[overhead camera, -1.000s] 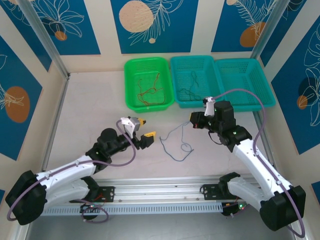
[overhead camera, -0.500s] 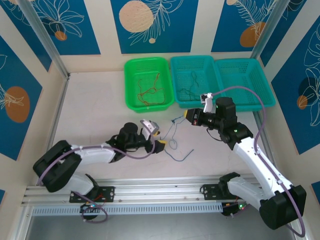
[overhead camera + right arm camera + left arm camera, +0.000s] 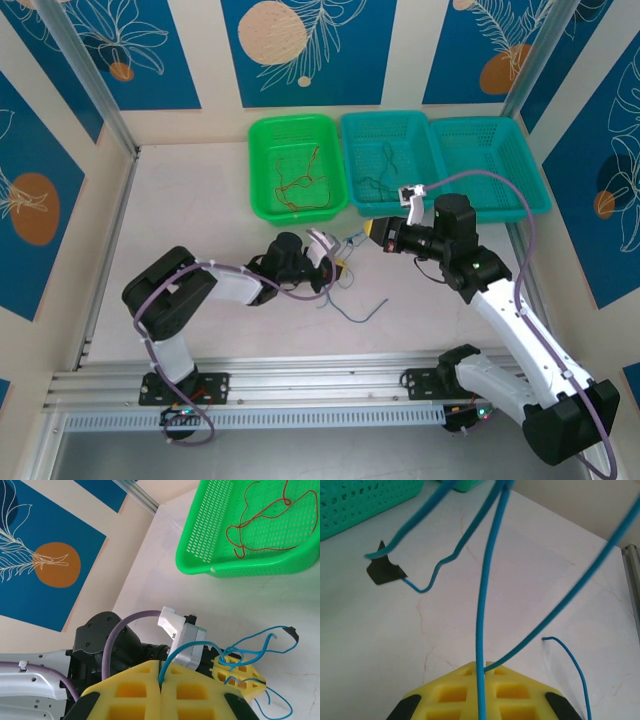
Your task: Untangle the cables
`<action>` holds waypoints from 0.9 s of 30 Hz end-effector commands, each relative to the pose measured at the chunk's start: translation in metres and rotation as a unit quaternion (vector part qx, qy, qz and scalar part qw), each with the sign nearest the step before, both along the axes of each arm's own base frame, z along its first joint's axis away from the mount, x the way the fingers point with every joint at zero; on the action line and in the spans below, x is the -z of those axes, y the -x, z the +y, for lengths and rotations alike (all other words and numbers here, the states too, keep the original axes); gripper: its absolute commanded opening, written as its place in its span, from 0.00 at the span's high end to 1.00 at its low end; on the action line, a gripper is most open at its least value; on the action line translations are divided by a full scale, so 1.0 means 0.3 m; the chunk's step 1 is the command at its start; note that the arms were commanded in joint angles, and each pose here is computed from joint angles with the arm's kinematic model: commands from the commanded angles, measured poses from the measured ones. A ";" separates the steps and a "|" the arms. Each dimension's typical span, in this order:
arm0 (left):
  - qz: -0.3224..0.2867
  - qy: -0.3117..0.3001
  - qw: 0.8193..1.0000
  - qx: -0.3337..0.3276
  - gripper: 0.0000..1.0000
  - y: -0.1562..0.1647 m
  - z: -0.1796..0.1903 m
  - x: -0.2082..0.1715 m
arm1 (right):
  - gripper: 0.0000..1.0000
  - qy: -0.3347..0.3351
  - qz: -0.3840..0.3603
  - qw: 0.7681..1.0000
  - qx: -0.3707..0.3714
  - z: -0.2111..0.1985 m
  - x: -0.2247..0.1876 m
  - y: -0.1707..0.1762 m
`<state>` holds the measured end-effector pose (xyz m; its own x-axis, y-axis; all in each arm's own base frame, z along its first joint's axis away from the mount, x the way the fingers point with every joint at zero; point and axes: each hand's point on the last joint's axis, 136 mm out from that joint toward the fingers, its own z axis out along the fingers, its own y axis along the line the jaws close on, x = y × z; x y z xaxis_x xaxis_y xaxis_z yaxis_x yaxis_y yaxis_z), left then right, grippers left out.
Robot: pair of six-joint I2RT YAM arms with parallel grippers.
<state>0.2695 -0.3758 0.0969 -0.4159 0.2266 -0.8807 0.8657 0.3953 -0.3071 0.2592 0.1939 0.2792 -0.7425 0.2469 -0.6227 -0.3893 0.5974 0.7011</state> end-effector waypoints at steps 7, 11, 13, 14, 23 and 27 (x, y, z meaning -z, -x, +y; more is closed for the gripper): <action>-0.034 -0.007 0.998 -0.057 1.00 0.025 0.132 -0.071 | 0.98 0.113 0.082 0.956 0.260 -0.354 0.205 -0.095; -0.031 -0.019 0.991 -0.125 1.00 0.028 0.275 -0.090 | 0.98 0.096 0.133 0.918 0.362 -0.544 0.321 -0.088; -0.034 -0.011 0.987 -0.155 1.00 0.031 0.346 -0.115 | 0.98 0.072 0.160 0.898 0.404 -0.618 0.375 -0.072; -0.035 -0.006 0.986 -0.165 1.00 0.035 0.380 -0.129 | 0.98 0.057 0.172 0.887 0.424 -0.653 0.402 -0.063; 0.000 -0.018 0.944 -0.329 1.00 -0.025 0.716 -0.138 | 1.00 -0.031 0.205 0.816 0.540 -0.845 0.519 0.018; 0.005 0.002 0.951 -0.310 1.00 -0.008 0.710 -0.138 | 1.00 -0.051 0.181 0.853 0.486 -0.789 0.482 -0.020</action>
<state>0.2799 -0.1652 0.1560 -0.4103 -0.0613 -0.9099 0.4818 0.8325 -0.2733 0.2528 -0.0451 0.1175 -0.2970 0.9056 -0.3026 0.5863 0.4231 0.6908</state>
